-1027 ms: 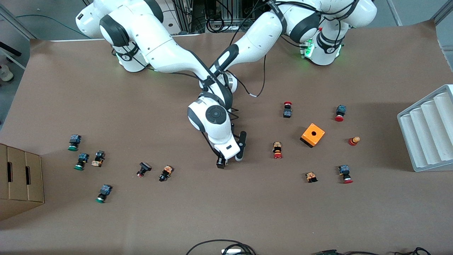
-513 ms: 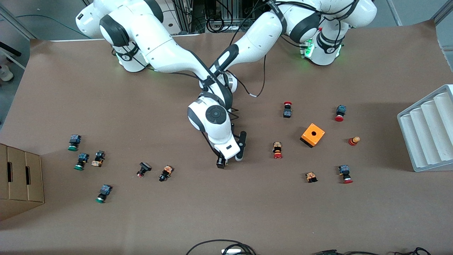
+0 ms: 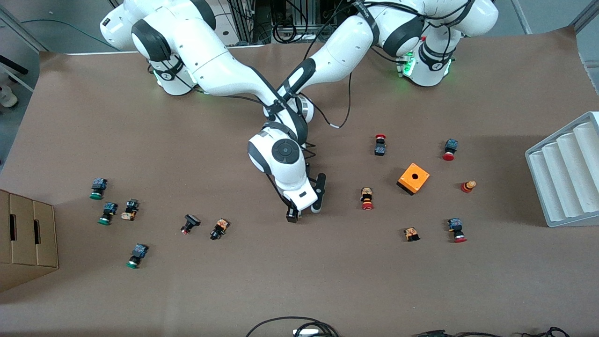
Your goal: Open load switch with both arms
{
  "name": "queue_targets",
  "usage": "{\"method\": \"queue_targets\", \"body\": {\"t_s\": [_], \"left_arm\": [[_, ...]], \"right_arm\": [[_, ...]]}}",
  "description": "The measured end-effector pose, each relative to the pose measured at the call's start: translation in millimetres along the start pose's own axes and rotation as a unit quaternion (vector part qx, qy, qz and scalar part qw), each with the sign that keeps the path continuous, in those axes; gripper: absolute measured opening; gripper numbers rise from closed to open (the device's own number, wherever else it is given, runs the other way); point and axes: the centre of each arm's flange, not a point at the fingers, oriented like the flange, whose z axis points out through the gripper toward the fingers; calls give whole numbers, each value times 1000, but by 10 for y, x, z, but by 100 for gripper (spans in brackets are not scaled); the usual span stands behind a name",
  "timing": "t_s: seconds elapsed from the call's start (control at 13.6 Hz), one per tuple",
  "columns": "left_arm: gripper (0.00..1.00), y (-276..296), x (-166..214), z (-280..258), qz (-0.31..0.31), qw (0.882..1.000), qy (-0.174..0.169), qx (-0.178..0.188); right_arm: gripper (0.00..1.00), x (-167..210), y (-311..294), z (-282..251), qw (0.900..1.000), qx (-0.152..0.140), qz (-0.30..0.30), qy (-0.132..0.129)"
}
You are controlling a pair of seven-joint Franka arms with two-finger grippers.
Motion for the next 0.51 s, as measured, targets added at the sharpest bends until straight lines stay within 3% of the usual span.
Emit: {"method": "queue_targets", "body": {"t_s": [0.51], "left_arm": [[66, -2, -2, 0, 1, 1000, 1, -1]], "right_arm": [[72, 3, 2, -12, 1000, 0, 0, 0]]}}
